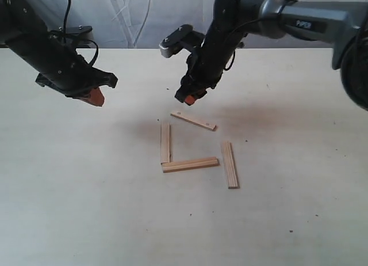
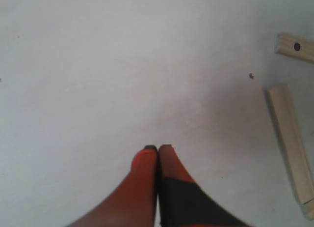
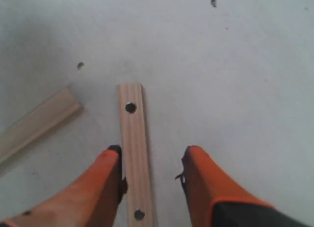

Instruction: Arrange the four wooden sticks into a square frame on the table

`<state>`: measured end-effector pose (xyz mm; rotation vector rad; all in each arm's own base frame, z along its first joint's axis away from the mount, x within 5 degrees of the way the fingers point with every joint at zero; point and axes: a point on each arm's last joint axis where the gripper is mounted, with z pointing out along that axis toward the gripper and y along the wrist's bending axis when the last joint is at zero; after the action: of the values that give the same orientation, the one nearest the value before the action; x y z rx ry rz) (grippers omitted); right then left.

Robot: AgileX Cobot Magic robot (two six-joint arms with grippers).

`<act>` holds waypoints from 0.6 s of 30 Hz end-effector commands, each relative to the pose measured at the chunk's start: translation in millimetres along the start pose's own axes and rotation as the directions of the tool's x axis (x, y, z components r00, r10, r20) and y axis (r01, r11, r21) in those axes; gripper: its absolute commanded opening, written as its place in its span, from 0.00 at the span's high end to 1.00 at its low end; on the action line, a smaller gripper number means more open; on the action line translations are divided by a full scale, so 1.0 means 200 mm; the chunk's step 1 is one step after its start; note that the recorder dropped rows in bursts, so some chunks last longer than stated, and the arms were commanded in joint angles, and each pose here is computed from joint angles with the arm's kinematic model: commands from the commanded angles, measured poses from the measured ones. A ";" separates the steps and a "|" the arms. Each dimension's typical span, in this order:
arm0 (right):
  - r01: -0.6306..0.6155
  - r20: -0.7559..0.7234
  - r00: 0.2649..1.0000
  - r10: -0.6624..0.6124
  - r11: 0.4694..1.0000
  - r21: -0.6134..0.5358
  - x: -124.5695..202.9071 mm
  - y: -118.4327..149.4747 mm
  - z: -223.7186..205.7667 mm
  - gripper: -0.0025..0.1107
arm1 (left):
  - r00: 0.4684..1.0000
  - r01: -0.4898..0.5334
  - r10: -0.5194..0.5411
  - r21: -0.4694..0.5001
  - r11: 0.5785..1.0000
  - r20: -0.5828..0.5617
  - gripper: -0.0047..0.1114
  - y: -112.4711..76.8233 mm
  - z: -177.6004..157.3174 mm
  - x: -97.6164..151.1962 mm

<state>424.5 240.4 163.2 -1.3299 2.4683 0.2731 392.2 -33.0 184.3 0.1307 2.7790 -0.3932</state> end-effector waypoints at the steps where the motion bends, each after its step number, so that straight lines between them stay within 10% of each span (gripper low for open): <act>1: 0.041 -0.057 0.998 -0.042 0.999 -0.017 -0.04 0.00 0.13 0.61 | 1.000 -0.003 0.003 0.012 1.000 0.016 0.96 -0.01 -0.01 -0.01; 7: 0.057 -0.165 0.984 -0.071 0.995 -0.085 0.03 0.02 0.23 0.62 | 1.000 -0.014 0.012 0.051 0.999 0.027 0.96 -0.03 -0.01 -0.02; 13: 0.270 -0.223 0.923 -0.313 0.941 -0.204 0.07 0.09 0.29 0.98 | 1.000 -0.014 0.013 0.054 0.998 0.026 0.96 -0.03 -0.01 -0.02; 18: 0.426 -0.209 0.859 -0.466 0.880 -0.213 0.07 0.09 0.30 0.87 | 1.000 -0.019 0.018 0.053 0.998 0.026 0.96 -0.03 -0.01 -0.02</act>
<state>415.9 258.6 112.7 -1.9480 2.3372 0.2408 393.9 -37.2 186.0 0.1525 2.7475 -0.4547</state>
